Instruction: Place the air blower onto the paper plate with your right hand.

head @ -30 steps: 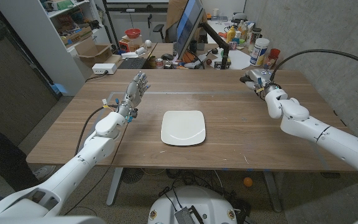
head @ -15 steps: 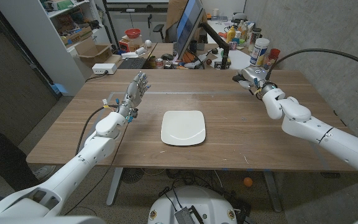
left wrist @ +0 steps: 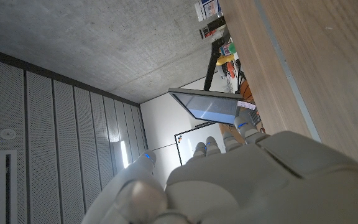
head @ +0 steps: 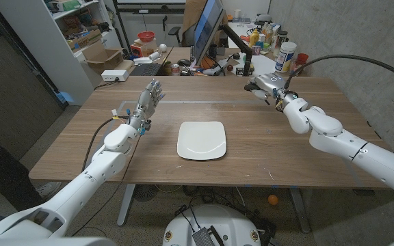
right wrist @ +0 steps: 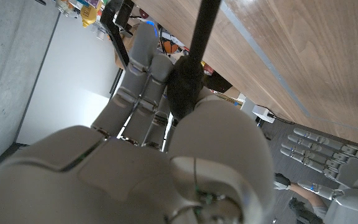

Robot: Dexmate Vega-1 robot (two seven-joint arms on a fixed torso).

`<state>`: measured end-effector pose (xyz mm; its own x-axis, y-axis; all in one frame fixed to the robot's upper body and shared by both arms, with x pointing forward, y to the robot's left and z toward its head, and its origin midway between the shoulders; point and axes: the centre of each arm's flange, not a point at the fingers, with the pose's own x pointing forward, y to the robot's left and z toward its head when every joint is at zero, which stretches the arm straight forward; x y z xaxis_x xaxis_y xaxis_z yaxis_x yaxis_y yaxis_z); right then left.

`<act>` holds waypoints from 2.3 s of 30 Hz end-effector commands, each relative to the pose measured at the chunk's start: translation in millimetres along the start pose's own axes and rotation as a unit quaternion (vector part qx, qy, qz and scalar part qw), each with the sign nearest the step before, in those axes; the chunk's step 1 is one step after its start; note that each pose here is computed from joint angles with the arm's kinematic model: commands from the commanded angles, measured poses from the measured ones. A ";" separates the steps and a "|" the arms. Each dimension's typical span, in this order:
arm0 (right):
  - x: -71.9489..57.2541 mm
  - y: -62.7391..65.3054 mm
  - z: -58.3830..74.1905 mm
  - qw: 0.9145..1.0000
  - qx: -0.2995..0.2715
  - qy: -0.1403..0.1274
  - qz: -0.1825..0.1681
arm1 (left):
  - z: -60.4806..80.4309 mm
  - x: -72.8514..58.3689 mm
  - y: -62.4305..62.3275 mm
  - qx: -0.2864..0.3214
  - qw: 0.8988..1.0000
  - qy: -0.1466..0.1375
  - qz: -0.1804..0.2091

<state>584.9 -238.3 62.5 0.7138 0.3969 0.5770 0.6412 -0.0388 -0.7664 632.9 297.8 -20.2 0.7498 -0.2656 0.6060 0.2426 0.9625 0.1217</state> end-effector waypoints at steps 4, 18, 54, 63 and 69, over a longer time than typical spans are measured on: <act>-4.4 -8.9 45.5 0.997 0.011 -0.079 -0.012 | -0.9 -3.7 3.6 -0.002 1.000 0.000 0.000; -9.9 -16.9 81.5 0.989 0.020 -0.144 -0.018 | -2.1 -5.1 5.8 -0.003 1.000 0.000 0.000; 12.4 -10.8 164.5 0.959 0.038 -0.279 -0.004 | -4.8 -8.0 14.2 -0.005 1.000 0.002 0.010; 9.1 -2.0 178.1 0.955 0.041 -0.294 0.009 | -6.4 -6.4 14.5 -0.006 1.000 0.003 0.006; 9.3 2.0 181.0 0.954 0.044 -0.295 0.012 | -5.8 -5.9 15.0 -0.005 1.000 0.002 0.005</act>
<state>540.8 -79.9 25.7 0.4378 0.8298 0.3462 0.5986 0.0184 -0.8008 634.4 312.9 -27.4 0.7558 -0.2521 0.6043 0.2382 0.9655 0.1048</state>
